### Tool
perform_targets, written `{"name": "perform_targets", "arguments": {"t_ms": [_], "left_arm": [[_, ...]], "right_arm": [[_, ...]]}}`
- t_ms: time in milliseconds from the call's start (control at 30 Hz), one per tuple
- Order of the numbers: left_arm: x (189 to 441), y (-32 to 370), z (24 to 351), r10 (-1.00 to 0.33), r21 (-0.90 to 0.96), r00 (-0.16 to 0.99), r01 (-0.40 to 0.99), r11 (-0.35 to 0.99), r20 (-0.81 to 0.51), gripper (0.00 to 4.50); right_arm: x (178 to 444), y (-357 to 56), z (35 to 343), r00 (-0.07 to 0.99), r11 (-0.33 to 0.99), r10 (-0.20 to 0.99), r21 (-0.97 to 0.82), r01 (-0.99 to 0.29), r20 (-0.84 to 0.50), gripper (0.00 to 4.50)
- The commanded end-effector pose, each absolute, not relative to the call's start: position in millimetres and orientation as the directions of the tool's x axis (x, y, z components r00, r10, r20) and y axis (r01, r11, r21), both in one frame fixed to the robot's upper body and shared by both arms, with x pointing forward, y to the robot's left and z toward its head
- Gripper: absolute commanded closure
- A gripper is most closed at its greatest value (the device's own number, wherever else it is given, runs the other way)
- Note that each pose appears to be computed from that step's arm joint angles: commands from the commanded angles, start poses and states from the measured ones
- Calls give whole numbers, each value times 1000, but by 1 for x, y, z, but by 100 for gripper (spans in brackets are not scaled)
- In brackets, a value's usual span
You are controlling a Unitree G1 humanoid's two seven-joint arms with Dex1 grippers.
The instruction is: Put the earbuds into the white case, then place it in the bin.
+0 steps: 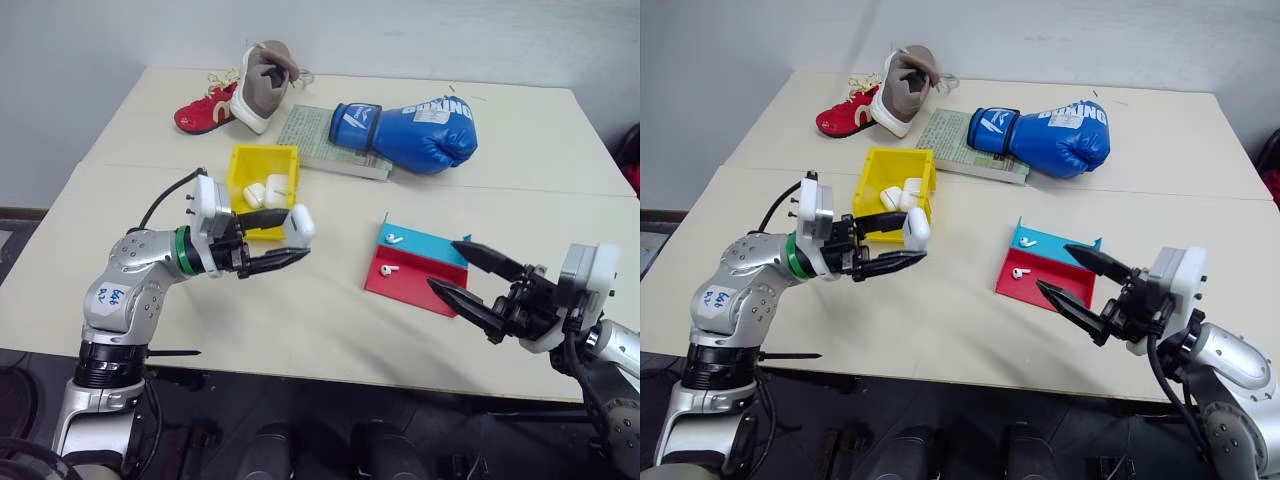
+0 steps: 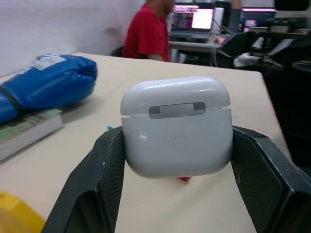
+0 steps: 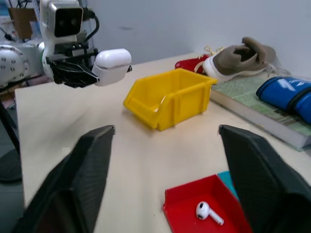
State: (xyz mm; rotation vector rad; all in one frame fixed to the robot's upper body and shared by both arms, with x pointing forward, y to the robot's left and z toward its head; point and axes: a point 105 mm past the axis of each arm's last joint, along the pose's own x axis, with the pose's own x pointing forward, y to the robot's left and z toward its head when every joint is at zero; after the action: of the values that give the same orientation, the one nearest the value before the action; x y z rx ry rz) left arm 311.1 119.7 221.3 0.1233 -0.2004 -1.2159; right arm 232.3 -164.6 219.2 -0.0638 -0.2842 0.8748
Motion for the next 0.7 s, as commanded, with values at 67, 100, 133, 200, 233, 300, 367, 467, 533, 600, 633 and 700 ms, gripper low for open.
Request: {"name": "perform_targets", "arguments": {"t_ms": [67, 100, 133, 200, 233, 300, 367, 467, 533, 600, 633, 700], "left_arm": [[302, 119, 233, -948, 253, 295, 915, 315, 117, 171], [298, 116, 232, -958, 264, 265, 921, 286, 114, 171], [294, 113, 231, -966, 271, 237, 928, 257, 104, 171], [288, 107, 228, -980, 297, 179, 934, 198, 92, 171], [286, 104, 226, -984, 301, 158, 937, 177, 88, 171], [279, 94, 222, -993, 326, 83, 939, 105, 82, 171], [274, 84, 216, -998, 349, 19, 936, 38, 60, 171], [271, 73, 211, -998, 348, -26, 937, -3, 62, 171], [269, 67, 210, -997, 347, -45, 938, -20, 65, 171], [268, 64, 208, -997, 348, -53, 937, -28, 63, 171], [268, 64, 208, -997, 348, -54, 937, -28, 64, 171], [267, 64, 208, -996, 349, -52, 937, -24, 72, 171]], "right_arm": [[230, -147, 243, 552, 624, 778, -262, -737, 300, 4], [231, -140, 247, 523, 601, 793, -262, -755, 312, 4], [230, -132, 251, 486, 568, 814, -260, -781, 319, 4], [231, -120, 253, 434, 513, 846, -251, -821, 309, 44], [232, -115, 251, 413, 487, 863, -258, -835, 290, 69], [237, -105, 250, 374, 440, 887, -247, -863, 272, 133], [242, -94, 248, 328, 388, 910, -244, -889, 254, 206], [247, -82, 243, 281, 332, 934, -252, -909, 220, 311], [250, -74, 240, 248, 296, 948, -268, -917, 199, 386], [250, -71, 239, 233, 282, 952, -273, -920, 198, 448], [251, -70, 238, 231, 280, 953, -273, -920, 198, 448], [251, -68, 235, 222, 268, 957, -278, -922, 187, 448]]}}
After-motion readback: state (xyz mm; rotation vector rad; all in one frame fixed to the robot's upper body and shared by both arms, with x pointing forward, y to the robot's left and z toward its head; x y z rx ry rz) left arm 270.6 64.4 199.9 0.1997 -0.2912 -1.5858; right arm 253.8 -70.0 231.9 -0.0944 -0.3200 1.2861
